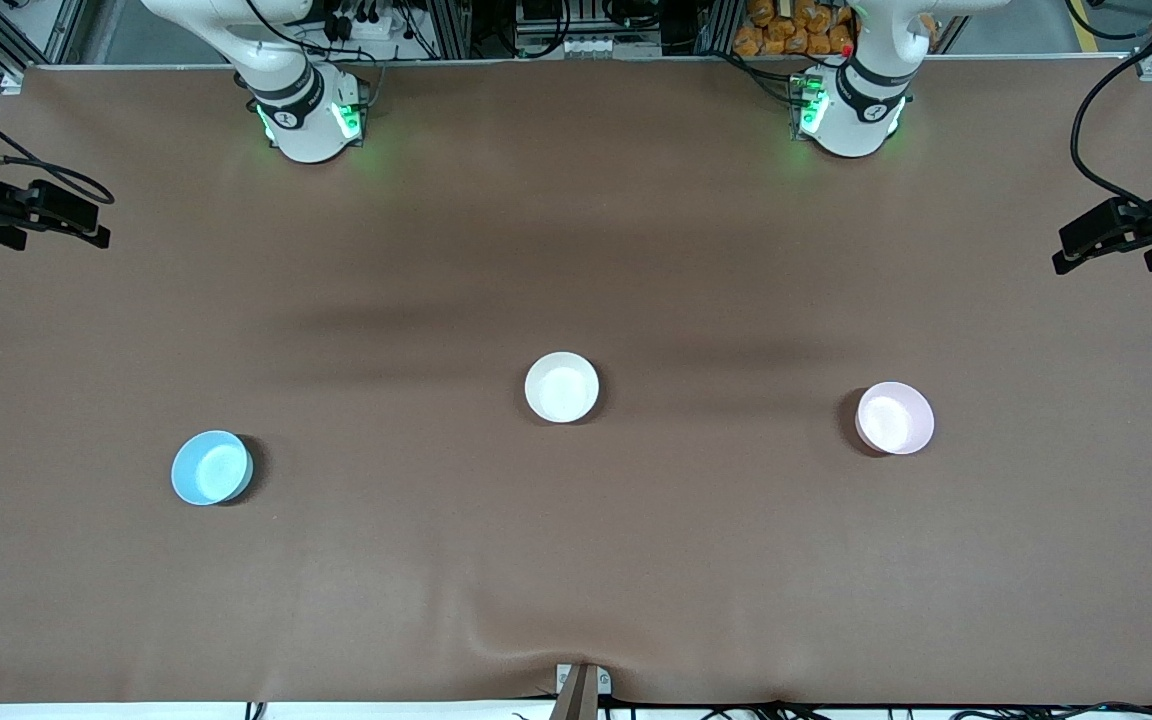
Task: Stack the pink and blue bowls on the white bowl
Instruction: 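Move the left gripper out from rest toward the pink bowl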
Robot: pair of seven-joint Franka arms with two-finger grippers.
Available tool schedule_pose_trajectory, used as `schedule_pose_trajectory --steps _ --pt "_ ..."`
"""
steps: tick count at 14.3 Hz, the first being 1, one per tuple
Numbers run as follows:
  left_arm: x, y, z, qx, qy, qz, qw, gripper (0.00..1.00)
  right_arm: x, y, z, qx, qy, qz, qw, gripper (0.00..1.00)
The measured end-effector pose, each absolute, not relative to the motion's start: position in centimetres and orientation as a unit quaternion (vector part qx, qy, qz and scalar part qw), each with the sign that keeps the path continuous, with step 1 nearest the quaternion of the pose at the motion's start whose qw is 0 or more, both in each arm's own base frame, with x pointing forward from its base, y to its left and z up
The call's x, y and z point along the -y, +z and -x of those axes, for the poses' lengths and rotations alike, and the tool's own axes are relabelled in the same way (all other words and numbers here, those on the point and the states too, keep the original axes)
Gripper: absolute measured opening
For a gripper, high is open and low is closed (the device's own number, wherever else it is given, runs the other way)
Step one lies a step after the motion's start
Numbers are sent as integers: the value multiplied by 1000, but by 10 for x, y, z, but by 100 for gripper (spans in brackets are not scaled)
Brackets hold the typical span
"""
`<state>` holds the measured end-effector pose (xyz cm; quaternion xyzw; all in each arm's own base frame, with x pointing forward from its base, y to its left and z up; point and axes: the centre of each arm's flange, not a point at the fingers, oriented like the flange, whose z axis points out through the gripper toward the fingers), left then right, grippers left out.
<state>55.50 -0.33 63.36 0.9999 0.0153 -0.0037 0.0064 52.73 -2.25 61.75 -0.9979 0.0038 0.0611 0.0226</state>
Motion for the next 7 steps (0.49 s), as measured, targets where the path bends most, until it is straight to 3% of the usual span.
schedule_pose_trajectory --steps 7 --pt "2 632 -555 -16 -5 -1000 6 100 23 616 -528 -4 61 998 23 100"
